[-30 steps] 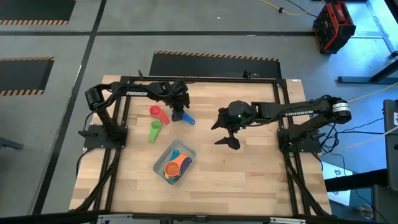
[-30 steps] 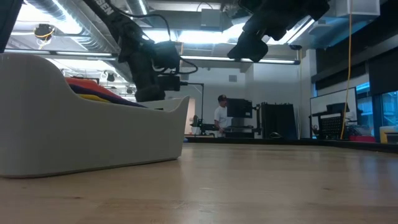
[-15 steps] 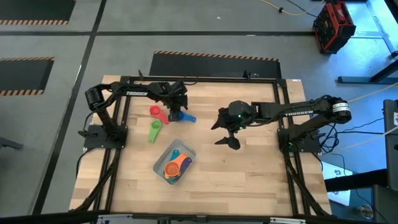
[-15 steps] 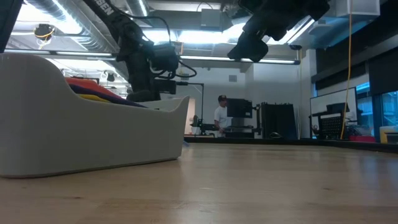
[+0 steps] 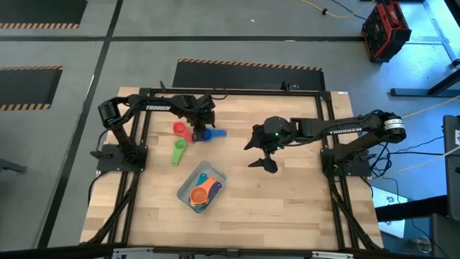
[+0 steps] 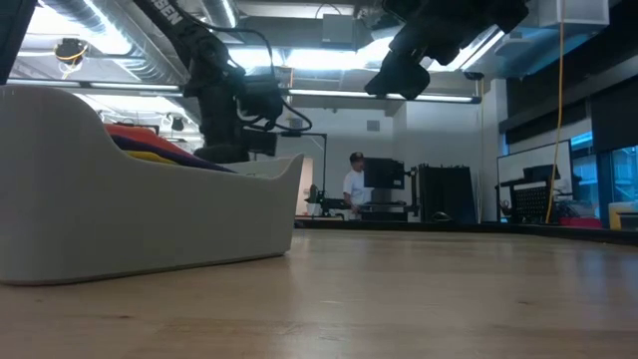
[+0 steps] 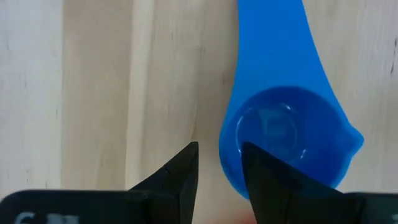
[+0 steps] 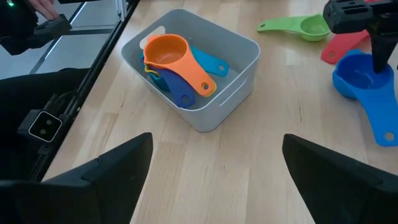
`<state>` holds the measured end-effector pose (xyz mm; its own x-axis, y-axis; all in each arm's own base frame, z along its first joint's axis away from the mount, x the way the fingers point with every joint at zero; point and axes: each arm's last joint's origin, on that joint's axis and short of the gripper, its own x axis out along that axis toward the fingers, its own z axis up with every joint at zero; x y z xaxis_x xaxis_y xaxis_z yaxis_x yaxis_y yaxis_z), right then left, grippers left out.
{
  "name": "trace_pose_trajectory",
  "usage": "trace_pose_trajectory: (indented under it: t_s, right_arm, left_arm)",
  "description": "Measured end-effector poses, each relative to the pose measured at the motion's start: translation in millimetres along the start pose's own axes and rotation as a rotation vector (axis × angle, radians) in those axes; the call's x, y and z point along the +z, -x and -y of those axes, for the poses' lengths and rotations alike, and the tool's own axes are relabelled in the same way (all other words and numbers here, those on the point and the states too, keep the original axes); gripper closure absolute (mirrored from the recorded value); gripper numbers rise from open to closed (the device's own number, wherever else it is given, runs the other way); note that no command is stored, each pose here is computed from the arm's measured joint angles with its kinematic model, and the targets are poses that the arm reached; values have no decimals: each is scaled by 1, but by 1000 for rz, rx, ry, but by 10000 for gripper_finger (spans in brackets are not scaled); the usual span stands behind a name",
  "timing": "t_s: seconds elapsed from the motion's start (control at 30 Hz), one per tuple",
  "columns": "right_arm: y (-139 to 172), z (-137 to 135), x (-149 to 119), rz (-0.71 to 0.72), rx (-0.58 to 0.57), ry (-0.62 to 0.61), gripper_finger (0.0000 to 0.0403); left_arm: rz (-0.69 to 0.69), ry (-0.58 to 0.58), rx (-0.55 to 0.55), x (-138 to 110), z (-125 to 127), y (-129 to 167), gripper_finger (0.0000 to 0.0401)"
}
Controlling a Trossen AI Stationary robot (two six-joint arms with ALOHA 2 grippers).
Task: Nest measuring cups in basket
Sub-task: Stack the blue measuring cup into the orange measuring cup in the grey bin
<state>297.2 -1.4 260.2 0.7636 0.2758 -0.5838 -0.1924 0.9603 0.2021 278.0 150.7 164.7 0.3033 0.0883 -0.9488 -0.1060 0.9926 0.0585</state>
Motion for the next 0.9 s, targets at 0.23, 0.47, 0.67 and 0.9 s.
trace_pose_trajectory:
  t_s: [0.23, 0.47, 0.67, 0.9]
  right_arm:
    - [0, 0, 0, 0, 0, 0, 41]
    - [0, 0, 0, 0, 0, 0, 41]
    - [0, 0, 0, 0, 0, 4, 41]
    - [0, 0, 0, 0, 0, 5, 41]
  left_arm:
    - [-13, 6, -7, -1, 2, 0, 311]
    - [-16, 13, -11, 0, 5, 0, 381]
    - [-15, 9, -14, 2, 8, -1, 391]
    - [4, 105, -11, 5, 16, 4, 397]
